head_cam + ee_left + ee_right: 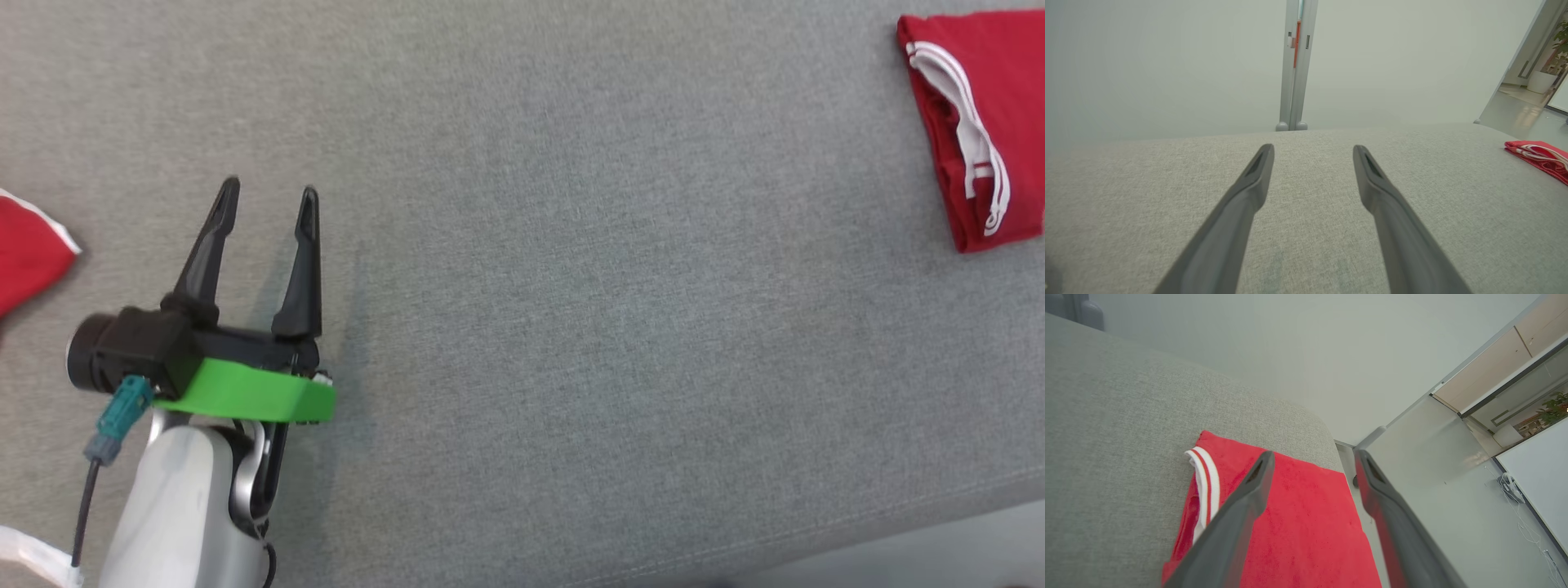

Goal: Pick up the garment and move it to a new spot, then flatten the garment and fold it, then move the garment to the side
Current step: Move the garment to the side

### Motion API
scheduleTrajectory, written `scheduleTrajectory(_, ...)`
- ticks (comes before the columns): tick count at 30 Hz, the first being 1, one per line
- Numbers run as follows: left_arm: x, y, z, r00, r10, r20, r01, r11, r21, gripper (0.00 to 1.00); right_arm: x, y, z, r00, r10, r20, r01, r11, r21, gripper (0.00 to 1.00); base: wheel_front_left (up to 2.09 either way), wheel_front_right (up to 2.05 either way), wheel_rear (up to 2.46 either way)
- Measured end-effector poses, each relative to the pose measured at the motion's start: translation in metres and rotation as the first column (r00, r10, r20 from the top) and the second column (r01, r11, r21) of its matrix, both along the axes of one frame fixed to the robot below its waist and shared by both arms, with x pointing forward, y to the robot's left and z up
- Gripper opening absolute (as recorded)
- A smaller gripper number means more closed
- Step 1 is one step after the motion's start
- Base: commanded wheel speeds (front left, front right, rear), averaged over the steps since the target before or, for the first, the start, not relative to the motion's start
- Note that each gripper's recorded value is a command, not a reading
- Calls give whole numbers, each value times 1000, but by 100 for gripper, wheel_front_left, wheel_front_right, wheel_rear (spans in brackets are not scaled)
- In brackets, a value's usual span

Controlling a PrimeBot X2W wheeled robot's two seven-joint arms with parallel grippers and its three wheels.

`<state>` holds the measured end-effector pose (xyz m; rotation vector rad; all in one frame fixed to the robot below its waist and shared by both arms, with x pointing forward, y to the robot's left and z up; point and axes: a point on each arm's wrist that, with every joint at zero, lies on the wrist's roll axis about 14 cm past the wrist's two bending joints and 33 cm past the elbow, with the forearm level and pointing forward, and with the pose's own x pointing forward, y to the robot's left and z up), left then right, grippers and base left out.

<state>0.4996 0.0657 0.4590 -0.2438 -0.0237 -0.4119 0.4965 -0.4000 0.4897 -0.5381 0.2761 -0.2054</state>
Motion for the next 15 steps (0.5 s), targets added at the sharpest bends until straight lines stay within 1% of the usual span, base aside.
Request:
scheduleTrajectory(2, -9, 7, 2, 1000, 21, -12, -21, 1000, 9, 100, -6, 18, 2, 998, 22, 62, -26, 997, 68, 100, 0, 0, 0)
scheduleTrajectory(3, -13, 12, 5, 999, 38, -10, -37, 999, 9, 100, -10, 27, 4, 995, 19, 101, -31, 992, 119, 100, 0, 0, 0)
scheduleTrajectory(5, -19, 21, 10, 997, 70, -12, -70, 998, 5, 100, -17, 46, 3, 990, 23, 142, -52, 977, 207, 100, 0, 0, 0)
scheduleTrajectory(7, -27, 32, 14, 995, 102, -14, -102, 995, 10, 100, -25, 65, 1, 986, 39, 165, -82, 961, 265, 100, 0, 0, 0)
scheduleTrajectory(8, -32, 37, 15, 993, 115, -17, -115, 993, 13, 100, -29, 75, 3, 981, 43, 189, -100, 947, 305, 100, 0, 0, 0)
scheduleTrajectory(12, -52, 53, 18, 986, 162, -27, -161, 987, 20, 100, -46, 114, 8, 966, 132, 221, -199, 927, 318, 100, 0, 0, 0)
scheduleTrajectory(15, -63, 66, 23, 980, 200, -24, -199, 980, 24, 100, -58, 136, 13, 953, 152, 261, -240, 904, 353, 100, 0, 0, 0)
